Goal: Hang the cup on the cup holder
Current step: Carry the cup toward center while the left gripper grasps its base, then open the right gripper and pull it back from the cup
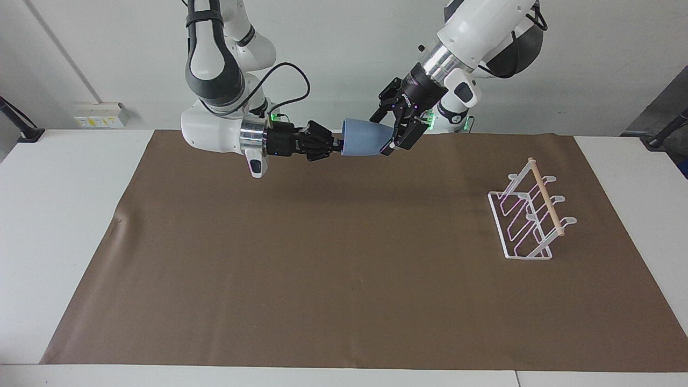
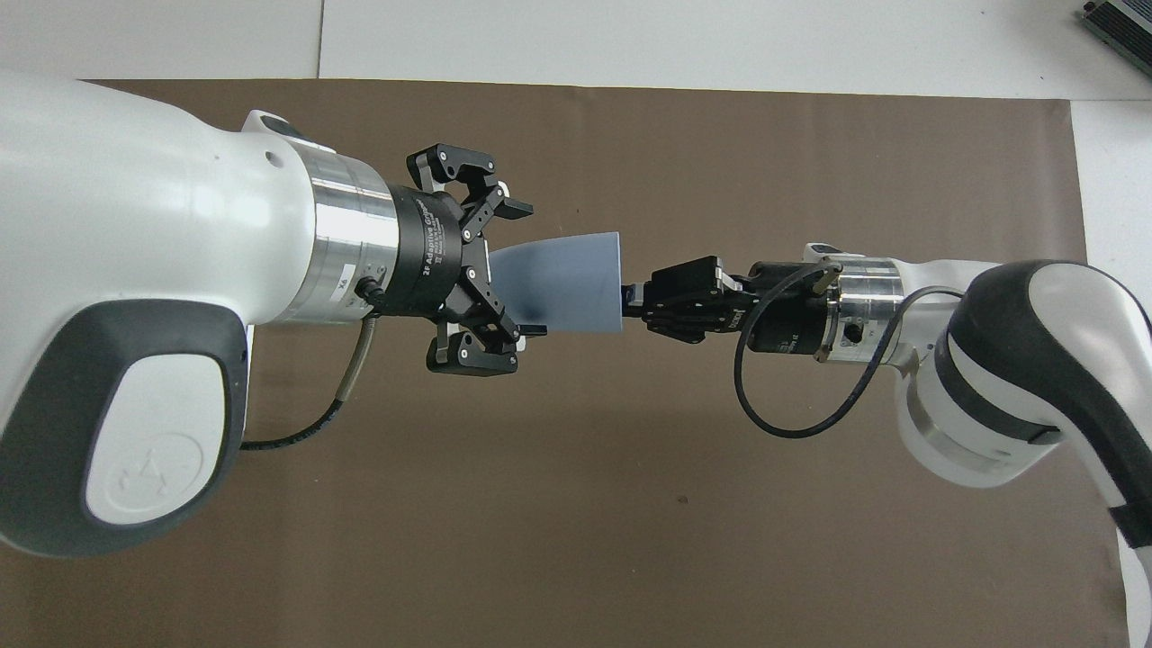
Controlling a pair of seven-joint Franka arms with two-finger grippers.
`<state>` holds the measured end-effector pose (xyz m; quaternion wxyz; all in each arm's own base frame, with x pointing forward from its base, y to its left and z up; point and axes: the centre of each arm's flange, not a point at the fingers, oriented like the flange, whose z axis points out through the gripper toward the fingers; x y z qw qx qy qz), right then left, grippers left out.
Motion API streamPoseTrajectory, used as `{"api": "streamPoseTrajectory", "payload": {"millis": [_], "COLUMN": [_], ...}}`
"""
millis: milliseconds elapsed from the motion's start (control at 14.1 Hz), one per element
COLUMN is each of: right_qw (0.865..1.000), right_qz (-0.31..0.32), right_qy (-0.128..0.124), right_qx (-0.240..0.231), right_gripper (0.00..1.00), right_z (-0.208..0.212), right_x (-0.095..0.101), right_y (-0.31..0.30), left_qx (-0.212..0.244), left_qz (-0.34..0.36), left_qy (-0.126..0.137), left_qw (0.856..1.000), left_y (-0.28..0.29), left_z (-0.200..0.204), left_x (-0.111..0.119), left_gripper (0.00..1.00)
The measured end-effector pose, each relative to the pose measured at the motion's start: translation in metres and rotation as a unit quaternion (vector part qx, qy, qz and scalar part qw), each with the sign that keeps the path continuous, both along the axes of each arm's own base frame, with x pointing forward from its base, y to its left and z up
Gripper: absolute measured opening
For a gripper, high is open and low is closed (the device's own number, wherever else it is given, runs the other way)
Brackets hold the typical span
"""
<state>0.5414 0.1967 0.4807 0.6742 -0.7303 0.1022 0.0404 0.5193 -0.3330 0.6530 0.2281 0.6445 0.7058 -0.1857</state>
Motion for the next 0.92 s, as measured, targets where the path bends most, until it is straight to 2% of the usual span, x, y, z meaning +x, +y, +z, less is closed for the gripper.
{"api": "streamPoseTrajectory", "payload": {"millis": [496,567,638,921], "right_qw": [1.0,1.0,1.0,1.0], "right_qz": [-0.002,-0.001,0.0,0.0], "right_qy": [-0.001,0.0,0.0,0.0], "right_qx": [0.007,0.007,0.007,0.007], "right_gripper": [0.04,0.04,0.04,0.04], "right_z": [0.003,0.003,0.002,0.001], "right_x": [0.0,-0.001,-0.001,-0.002], "right_y": [0.001,0.001,0.002,0.002], "left_qx": [0.016,0.018,0.022,0.025], "left_qz": [-0.017,-0.016,-0.018,-0.02], "left_qy": [0.009,0.006,0.002,0.0], "left_qw": [1.0,1.0,1.0,1.0], "left_y": [-0.018,-0.018,-0.017,-0.017], "left_z": [-0.016,-0.016,-0.015,-0.015], "left_x": [-0.009,-0.008,-0.008,-0.008], "left_gripper": [1.0,0.93,0.79,0.78]}}
